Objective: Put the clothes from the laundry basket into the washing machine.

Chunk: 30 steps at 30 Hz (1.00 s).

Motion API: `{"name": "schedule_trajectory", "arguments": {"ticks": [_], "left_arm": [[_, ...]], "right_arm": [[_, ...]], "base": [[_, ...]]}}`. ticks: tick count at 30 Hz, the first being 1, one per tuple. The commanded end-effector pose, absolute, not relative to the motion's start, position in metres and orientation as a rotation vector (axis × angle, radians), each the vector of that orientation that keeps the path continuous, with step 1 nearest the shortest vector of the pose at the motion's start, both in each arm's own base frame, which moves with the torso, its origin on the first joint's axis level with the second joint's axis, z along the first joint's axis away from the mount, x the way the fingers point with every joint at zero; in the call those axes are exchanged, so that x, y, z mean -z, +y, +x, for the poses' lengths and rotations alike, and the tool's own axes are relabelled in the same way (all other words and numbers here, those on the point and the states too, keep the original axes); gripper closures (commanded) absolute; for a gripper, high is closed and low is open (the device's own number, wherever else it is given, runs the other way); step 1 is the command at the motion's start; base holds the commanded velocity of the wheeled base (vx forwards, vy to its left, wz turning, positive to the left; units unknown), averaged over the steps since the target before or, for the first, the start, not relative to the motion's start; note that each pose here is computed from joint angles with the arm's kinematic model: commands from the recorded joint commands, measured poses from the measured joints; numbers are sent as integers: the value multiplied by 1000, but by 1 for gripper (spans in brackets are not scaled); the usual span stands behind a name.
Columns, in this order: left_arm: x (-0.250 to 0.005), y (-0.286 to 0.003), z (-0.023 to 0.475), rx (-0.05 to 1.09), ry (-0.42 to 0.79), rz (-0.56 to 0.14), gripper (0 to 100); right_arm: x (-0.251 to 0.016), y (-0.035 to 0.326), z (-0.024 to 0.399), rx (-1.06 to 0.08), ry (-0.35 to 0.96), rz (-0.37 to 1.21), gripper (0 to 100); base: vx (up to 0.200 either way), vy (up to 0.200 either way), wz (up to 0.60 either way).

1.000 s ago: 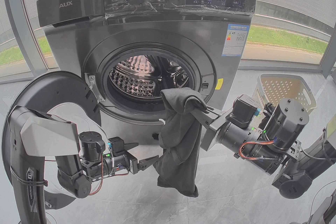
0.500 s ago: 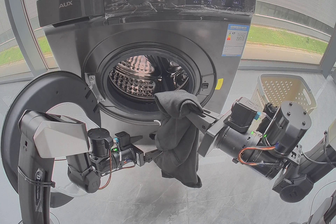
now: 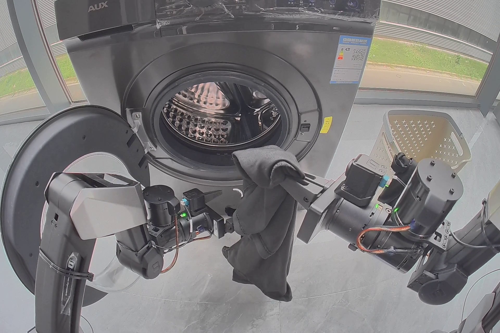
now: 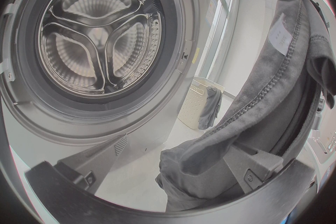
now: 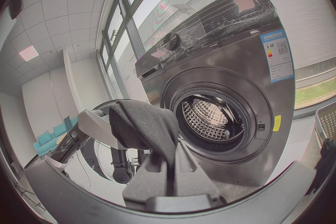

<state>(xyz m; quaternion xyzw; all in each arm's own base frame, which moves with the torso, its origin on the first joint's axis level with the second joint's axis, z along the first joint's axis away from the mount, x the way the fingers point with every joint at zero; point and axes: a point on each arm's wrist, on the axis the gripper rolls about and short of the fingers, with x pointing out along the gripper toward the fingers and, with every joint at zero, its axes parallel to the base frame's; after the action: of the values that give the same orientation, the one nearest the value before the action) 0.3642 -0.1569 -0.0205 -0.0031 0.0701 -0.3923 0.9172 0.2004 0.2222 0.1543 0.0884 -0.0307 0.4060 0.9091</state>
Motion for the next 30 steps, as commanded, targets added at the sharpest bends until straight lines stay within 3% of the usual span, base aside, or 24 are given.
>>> {"name": "schedule_trajectory", "arguments": {"ticks": [1,2,14,24,30], "left_arm": [[25,-159,365,834,138,1,0],[25,-160,365,842,132,7,100],[18,-158,366,834,114,10,100],[-64,-134,315,825,37,11,100],[-93,-112,260,841,55,9,100]], "right_arm": [[-152,222,201,-837,-54,178,100],[-152,222,201,-837,-54,178,100],[-151,220,204,-822,-57,178,100],[-143,191,225,-744,-30,160,100],[-132,174,229,-698,-23,146,100]], "base": [[0,0,0],[0,0,0],[0,0,0],[0,0,0],[0,0,0]]}}
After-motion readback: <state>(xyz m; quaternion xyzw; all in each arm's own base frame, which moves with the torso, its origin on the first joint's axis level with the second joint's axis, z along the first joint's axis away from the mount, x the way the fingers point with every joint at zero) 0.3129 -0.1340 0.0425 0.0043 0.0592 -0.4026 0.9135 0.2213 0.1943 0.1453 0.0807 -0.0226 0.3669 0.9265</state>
